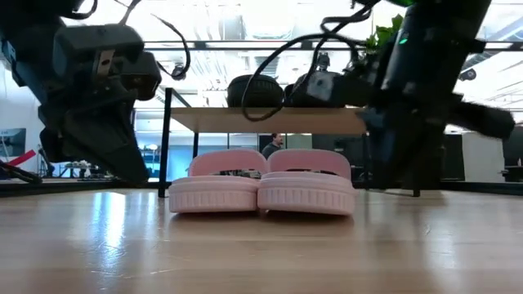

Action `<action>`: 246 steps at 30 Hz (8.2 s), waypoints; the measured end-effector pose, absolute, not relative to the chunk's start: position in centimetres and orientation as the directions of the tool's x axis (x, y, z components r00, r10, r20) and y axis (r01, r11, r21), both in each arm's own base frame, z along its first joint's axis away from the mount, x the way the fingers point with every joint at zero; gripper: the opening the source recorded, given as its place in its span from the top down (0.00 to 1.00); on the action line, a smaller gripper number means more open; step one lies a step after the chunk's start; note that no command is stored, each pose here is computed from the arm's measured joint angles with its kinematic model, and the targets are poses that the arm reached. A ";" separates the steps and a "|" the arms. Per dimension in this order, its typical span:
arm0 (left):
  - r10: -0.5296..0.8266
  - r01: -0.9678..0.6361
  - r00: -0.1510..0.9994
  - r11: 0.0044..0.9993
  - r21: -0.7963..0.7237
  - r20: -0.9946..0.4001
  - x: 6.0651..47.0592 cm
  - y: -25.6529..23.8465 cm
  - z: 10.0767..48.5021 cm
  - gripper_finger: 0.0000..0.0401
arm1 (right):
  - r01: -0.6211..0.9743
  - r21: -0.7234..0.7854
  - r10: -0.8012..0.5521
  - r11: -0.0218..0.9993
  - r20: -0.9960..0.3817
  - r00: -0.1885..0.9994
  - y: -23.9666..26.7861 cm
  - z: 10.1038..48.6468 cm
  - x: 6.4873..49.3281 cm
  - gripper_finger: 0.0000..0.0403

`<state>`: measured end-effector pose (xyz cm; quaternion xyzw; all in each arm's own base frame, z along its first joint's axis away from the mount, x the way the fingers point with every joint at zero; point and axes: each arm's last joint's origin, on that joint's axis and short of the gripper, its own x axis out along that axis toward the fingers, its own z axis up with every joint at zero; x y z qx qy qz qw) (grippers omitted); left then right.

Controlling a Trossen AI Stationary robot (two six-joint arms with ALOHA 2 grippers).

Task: Pick and place slides into the shelf
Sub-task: Adjust the pink slides, then put the right pink slide under the shelf, then put the left pink slide under the shelf, then adjust the pink slides

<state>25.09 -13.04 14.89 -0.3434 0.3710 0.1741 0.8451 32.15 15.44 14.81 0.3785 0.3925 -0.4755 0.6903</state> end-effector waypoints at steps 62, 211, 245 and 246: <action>0.119 -0.497 0.694 0.794 -0.352 -0.710 22.9 -9.7 20.1 0.96 | 0.854 0.459 -0.058 0.246 -0.872 0.486 22.9 14.8 31.0 0.98; 0.492 -0.830 0.547 0.212 -0.516 -0.677 29.2 -19.1 19.2 0.96 | 0.861 0.165 -0.387 0.481 -0.841 0.378 16.9 21.1 24.0 0.98; 0.601 -0.611 0.532 -0.215 -0.762 -0.596 28.2 -5.9 13.0 0.96 | 0.865 0.184 -0.404 0.466 -0.826 0.393 16.9 21.1 24.0 0.98; 0.603 -0.610 0.530 -0.217 -0.762 -0.596 28.5 -5.7 13.0 0.96 | 0.865 0.184 -0.404 0.466 -0.826 0.393 16.9 21.1 24.0 0.98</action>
